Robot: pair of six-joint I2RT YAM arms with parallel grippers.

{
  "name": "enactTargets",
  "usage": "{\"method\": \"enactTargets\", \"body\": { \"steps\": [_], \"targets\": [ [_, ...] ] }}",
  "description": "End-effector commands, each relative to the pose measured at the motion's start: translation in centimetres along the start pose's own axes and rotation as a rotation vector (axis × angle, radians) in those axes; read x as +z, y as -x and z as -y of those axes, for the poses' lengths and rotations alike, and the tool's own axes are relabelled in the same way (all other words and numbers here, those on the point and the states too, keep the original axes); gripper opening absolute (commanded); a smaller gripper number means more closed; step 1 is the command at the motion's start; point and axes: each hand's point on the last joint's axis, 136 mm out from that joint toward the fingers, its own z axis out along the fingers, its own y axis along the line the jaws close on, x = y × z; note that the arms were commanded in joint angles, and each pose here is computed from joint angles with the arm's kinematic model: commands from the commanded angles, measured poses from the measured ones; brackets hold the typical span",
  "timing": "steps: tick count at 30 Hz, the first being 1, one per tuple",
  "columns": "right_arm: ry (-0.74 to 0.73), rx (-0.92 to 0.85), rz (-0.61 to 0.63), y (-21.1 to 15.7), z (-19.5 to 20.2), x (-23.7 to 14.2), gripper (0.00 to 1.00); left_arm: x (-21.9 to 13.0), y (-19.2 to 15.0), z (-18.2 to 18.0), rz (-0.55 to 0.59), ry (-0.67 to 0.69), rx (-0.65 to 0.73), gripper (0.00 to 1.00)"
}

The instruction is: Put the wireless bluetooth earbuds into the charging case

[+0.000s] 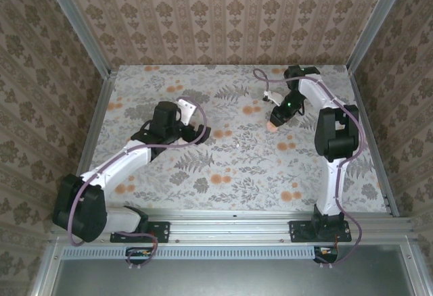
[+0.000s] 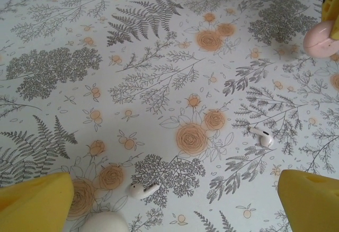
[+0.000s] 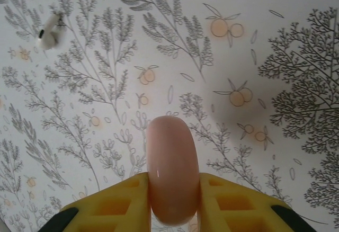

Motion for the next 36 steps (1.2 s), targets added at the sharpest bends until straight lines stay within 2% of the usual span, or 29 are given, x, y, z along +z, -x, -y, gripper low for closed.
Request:
{"method": "enactTargets", "body": {
  "steps": [1, 8, 16, 36],
  "targets": [
    [0.023, 0.031, -0.079, -1.0, 0.3, 0.4, 0.25, -0.2, 0.7, 0.2, 0.008, -0.033, 0.002, 1.00],
    [0.056, 0.052, -0.104, -1.0, 0.7, 1.3, 0.25, 0.0, 0.8, -0.6, 0.020, -0.040, -0.036, 1.00],
    [0.063, 0.072, -0.146, -1.7, 1.3, 2.0, 0.26, -0.4, 1.8, -3.6, 0.093, -0.063, -0.180, 0.99],
    [0.036, 0.112, -0.145, -2.1, 3.3, 2.4, 0.38, -0.3, 1.3, -4.3, 0.094, -0.052, -0.180, 0.99]
  ]
}}
